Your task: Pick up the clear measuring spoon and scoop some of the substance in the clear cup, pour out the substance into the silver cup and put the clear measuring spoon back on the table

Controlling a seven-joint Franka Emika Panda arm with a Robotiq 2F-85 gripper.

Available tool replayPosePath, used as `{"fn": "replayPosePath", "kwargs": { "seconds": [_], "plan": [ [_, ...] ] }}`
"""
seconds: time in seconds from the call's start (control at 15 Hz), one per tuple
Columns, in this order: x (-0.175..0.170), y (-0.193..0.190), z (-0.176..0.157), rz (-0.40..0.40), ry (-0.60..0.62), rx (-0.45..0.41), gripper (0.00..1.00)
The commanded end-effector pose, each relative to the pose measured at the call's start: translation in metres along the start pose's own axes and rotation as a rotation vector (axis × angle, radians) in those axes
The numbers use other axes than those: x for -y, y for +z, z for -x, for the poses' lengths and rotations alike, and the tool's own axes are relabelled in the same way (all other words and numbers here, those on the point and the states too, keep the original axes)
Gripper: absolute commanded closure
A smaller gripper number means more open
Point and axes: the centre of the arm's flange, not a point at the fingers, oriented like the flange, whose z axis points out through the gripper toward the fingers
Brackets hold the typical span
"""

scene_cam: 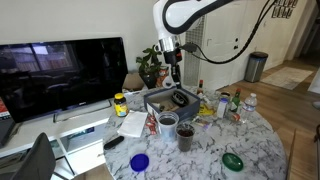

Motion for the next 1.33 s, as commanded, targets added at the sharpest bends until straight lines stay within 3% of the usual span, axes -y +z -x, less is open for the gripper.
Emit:
{"fn": "replayPosePath", "kwargs": {
  "seconds": [0.0, 0.53, 1.27],
  "plan": [
    [0.008, 0.018, -0.020, 0.101, 0.009, 0.034, 0.99],
    [0.022, 0.076, -0.036, 0.228, -0.022, 0.135, 0.99],
    [0.051, 0.101, -0.045, 0.478, -0.062, 0.165, 0.99]
  ]
}}
